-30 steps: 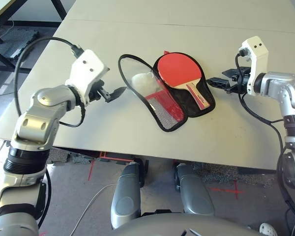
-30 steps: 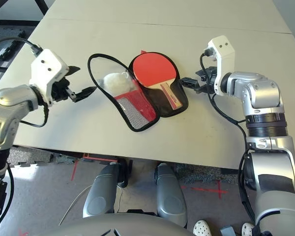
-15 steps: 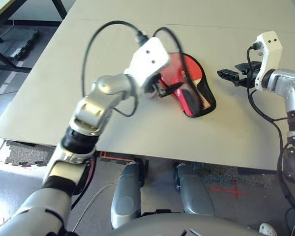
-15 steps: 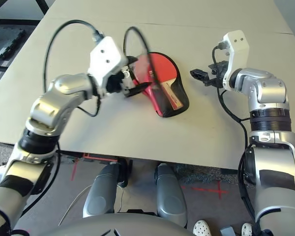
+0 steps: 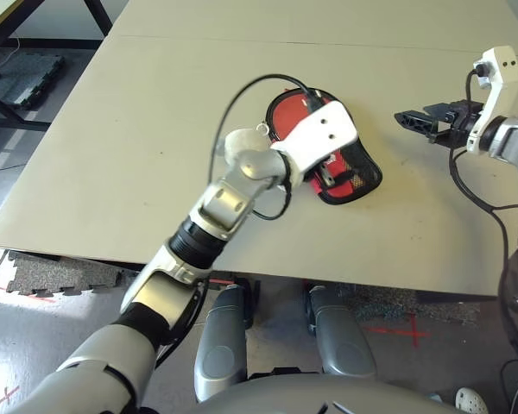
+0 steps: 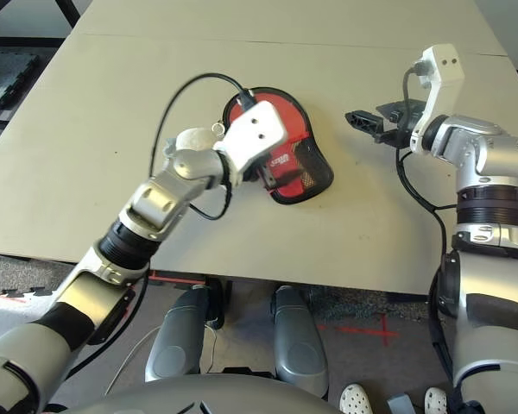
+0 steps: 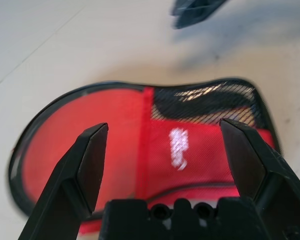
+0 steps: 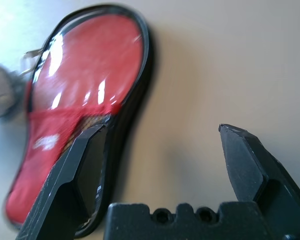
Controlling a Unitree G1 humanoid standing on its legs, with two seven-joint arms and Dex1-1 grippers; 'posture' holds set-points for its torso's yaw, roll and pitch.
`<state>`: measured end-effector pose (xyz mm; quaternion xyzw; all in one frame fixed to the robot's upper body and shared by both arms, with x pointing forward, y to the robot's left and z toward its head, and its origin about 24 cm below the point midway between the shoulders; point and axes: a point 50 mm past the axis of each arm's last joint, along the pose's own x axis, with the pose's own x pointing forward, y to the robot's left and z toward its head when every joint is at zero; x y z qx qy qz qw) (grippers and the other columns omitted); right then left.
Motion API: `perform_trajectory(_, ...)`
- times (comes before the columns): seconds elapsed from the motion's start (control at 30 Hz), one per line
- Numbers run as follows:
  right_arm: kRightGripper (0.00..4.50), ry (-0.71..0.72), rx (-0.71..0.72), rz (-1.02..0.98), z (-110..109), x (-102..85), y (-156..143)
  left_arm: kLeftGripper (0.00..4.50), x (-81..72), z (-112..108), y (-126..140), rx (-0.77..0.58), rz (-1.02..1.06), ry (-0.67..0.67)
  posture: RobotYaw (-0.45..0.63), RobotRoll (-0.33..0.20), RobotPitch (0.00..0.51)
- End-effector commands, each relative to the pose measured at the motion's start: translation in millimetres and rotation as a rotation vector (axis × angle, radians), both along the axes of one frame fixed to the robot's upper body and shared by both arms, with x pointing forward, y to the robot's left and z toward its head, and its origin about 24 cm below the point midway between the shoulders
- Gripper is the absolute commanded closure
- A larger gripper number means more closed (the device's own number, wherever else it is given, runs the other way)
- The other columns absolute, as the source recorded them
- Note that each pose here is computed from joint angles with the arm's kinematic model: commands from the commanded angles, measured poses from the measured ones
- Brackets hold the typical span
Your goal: Store the ping-pong paddle in its case and zip it.
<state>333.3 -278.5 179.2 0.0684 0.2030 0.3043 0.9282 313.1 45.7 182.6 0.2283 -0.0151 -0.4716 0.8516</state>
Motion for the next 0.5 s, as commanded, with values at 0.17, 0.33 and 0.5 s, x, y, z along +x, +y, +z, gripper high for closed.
perform_trajectory(0.17,0.02,0.205,0.04,0.121,-20.0,-16.8,11.8,0.0,-5.7,9.7,16.0,-0.021,0.002,-0.008,0.05,0.0,0.229)
perform_trajectory(0.33,0.02,0.275,0.077,0.164,-30.6,-21.0,23.4,0.0,-6.7,8.5,18.3,-0.023,0.017,-0.003,0.06,0.0,0.231)
perform_trajectory(0.5,0.02,0.314,0.102,0.2,-40.6,-22.8,37.7,0.0,-8.4,5.9,18.1,-0.027,0.019,0.009,0.06,0.0,0.233)
